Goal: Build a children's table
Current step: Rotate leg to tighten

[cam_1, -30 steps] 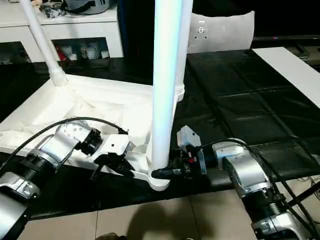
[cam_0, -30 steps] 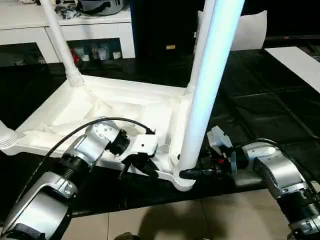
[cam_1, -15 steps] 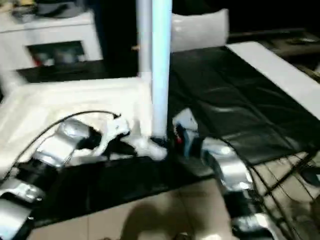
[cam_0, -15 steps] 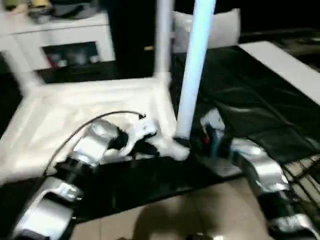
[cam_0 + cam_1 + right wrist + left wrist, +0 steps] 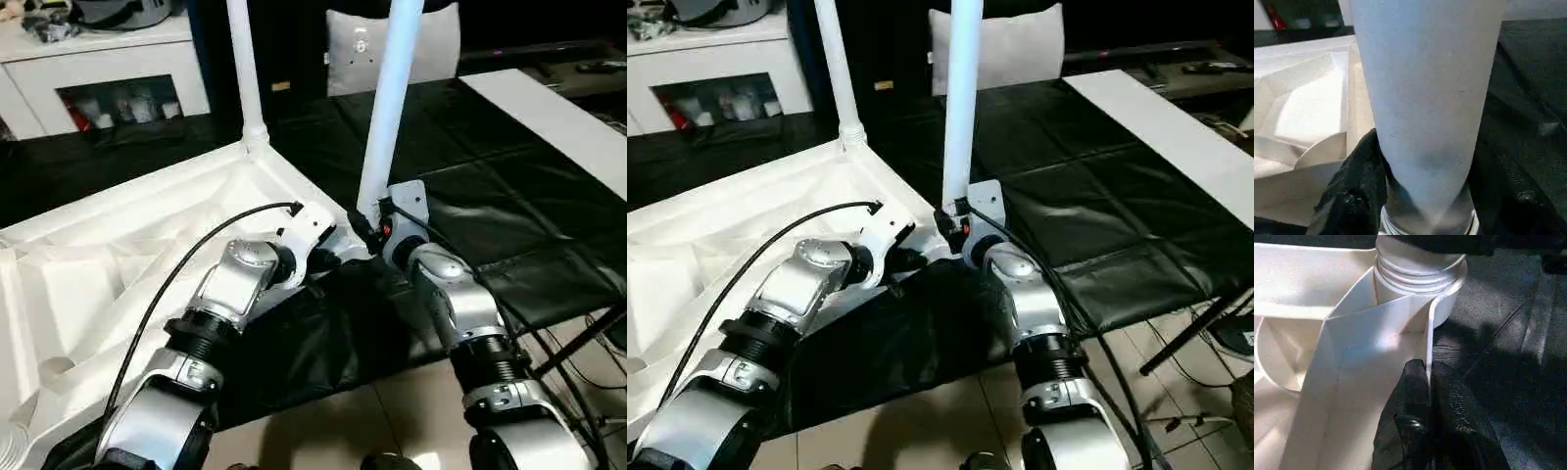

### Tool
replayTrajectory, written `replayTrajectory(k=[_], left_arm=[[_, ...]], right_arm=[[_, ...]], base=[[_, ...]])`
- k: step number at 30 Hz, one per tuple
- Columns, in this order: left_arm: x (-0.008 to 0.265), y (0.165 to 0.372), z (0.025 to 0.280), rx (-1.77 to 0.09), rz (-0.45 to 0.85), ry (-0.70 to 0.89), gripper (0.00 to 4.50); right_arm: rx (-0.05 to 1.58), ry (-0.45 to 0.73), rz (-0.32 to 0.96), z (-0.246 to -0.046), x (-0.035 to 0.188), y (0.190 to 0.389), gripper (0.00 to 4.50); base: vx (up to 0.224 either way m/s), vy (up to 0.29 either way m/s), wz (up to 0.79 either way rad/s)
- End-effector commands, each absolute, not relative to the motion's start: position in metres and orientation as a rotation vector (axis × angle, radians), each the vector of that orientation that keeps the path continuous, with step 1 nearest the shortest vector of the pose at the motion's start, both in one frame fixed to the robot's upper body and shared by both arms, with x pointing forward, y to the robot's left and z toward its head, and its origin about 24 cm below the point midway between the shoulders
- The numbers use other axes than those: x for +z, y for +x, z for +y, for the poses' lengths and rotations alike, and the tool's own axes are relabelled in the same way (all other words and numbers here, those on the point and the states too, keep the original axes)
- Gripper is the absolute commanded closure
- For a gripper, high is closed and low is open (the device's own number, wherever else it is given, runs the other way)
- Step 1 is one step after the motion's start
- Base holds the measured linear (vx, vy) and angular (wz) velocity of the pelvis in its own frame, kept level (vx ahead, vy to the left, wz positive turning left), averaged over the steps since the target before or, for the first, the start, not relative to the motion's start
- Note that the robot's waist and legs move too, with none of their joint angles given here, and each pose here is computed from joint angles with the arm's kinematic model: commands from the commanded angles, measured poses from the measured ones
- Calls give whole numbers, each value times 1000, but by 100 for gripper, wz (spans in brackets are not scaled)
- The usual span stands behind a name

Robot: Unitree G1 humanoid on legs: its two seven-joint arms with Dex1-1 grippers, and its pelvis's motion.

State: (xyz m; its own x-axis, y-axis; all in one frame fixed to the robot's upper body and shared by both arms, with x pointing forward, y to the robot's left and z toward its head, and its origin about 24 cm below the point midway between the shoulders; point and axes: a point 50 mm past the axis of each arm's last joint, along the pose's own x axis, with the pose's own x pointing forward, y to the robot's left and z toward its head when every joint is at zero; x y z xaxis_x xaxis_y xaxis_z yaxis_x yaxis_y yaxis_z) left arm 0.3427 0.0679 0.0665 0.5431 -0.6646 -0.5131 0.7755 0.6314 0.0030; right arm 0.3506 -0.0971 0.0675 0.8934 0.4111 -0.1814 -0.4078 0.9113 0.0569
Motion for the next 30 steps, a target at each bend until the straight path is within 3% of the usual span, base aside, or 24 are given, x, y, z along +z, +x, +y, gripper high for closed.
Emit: replayTrajectory(k=[1,7,11,15,17,18,27,30], left_arm=[[96,345,53,-927,362,260,450],[90,342,66,-999,366,306,450],[80,337,84,-1128,382,405,450],[78,335,94,-1189,405,457,450],[78,334,98,-1226,416,487,450],[77,330,105,-1335,426,549,450],[72,316,113,-1639,455,689,450],[71,313,113,-1708,464,721,450]], right_arm=[[504,39,203,-86,60,343,176],[637,-2,145,-106,64,331,131],[759,-17,113,-134,71,318,95],[853,-35,122,-147,74,311,51],[908,-54,138,-154,75,307,51],[1009,-85,160,-165,77,300,51],[1241,-160,200,-178,85,291,51],[1326,-170,239,-177,85,289,89]], base=[[0,0,0],[0,0,0],[0,0,0],[0,0,0],[0,0,0],[0,0,0],[0,0,0],[0,0,0]])
